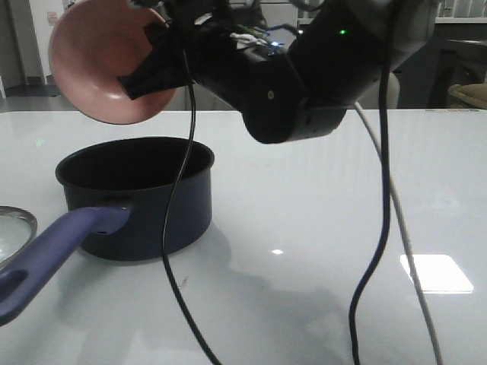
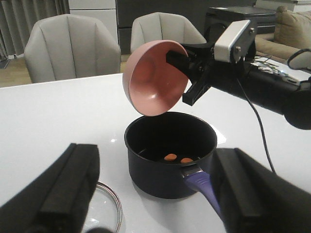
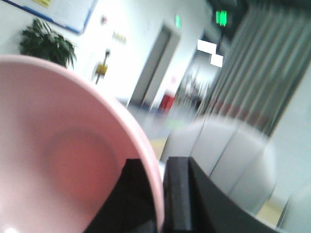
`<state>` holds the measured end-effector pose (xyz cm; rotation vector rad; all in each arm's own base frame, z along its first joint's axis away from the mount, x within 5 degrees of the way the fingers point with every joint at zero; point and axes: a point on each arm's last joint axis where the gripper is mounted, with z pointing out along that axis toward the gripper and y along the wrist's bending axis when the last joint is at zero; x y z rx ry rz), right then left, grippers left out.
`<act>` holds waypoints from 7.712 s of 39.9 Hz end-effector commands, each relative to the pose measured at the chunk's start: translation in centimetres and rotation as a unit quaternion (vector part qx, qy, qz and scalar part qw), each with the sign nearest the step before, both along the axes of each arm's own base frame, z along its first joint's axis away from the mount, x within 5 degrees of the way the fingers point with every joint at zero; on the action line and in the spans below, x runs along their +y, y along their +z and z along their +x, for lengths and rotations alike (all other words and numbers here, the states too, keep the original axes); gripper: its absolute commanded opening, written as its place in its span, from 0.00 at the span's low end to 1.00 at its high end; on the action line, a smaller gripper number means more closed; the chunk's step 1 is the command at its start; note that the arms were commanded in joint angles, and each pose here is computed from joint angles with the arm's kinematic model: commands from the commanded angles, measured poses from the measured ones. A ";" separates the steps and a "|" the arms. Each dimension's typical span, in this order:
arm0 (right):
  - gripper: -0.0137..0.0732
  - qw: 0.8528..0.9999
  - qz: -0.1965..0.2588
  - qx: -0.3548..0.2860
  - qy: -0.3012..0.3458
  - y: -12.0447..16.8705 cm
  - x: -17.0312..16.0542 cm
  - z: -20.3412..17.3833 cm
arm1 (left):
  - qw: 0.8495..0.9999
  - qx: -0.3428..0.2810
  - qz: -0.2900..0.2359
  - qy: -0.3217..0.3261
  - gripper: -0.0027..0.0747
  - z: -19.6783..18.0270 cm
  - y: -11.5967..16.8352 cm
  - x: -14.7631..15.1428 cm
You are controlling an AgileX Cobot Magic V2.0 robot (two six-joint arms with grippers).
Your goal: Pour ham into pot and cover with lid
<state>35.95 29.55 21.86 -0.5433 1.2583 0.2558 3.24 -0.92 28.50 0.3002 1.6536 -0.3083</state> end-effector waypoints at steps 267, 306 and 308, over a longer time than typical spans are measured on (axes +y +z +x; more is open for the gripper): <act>0.33 0.982 0.117 0.089 -0.117 4.2 -28.1 -31.1 | 0.808 0.554 0.024 0.201 0.86 31.6 -5.2 0.7; 0.33 0.982 0.117 0.089 -0.117 4.2 -28.1 -31.1 | 0.781 0.586 0.040 0.211 0.37 32.2 -8.0 1.0; 0.33 0.982 0.117 0.089 -0.117 4.2 -28.1 -31.1 | 0.781 0.587 0.040 0.211 0.34 32.2 -8.0 1.0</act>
